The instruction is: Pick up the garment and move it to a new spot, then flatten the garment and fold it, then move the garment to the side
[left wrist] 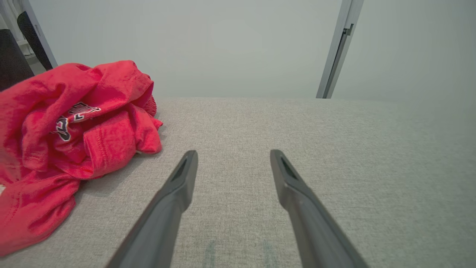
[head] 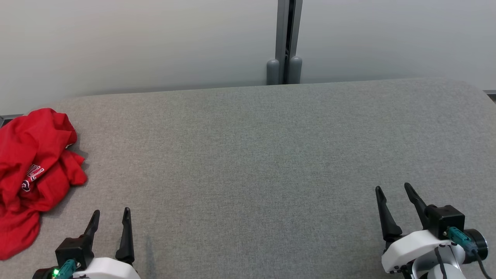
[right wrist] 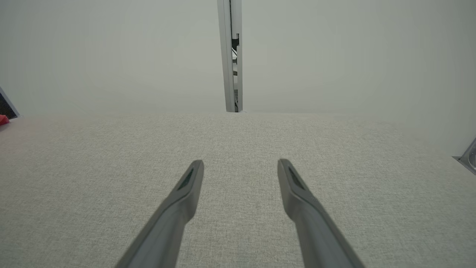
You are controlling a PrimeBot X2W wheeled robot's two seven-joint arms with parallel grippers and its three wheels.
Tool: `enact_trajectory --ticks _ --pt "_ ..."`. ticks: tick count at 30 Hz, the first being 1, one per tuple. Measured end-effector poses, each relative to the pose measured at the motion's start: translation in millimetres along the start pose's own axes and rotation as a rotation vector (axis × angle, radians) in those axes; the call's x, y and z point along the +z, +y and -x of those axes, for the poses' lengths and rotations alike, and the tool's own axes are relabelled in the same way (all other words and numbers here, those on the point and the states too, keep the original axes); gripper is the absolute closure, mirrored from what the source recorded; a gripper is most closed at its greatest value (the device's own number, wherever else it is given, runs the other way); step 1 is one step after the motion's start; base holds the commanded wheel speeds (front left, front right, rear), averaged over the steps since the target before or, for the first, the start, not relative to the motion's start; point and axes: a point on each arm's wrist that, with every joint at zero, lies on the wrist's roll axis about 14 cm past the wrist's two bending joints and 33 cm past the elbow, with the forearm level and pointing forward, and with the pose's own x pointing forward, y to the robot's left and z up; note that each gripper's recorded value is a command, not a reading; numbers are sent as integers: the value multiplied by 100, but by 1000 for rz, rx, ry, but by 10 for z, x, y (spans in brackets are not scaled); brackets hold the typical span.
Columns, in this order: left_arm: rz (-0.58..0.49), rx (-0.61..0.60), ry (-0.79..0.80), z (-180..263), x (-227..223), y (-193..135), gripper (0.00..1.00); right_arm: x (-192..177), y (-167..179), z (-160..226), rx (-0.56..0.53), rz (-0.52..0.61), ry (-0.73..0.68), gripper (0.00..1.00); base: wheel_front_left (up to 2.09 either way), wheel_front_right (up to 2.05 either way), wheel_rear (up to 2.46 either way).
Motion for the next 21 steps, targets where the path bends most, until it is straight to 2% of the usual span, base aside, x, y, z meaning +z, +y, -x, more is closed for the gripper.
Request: enact_trajectory --ticks 6,11,21 --pt "-36 6 -3 17 -3 37 0 -4 45 -26 20 40 -3 0 0 0 0" --pt "-63 37 -6 70 -9 151 0 -40 224 -100 81 83 4 0 0 0 0" --pt "-42 241 6 483 -69 772 0 -139 990 -317 306 90 26 0 0 0 0"
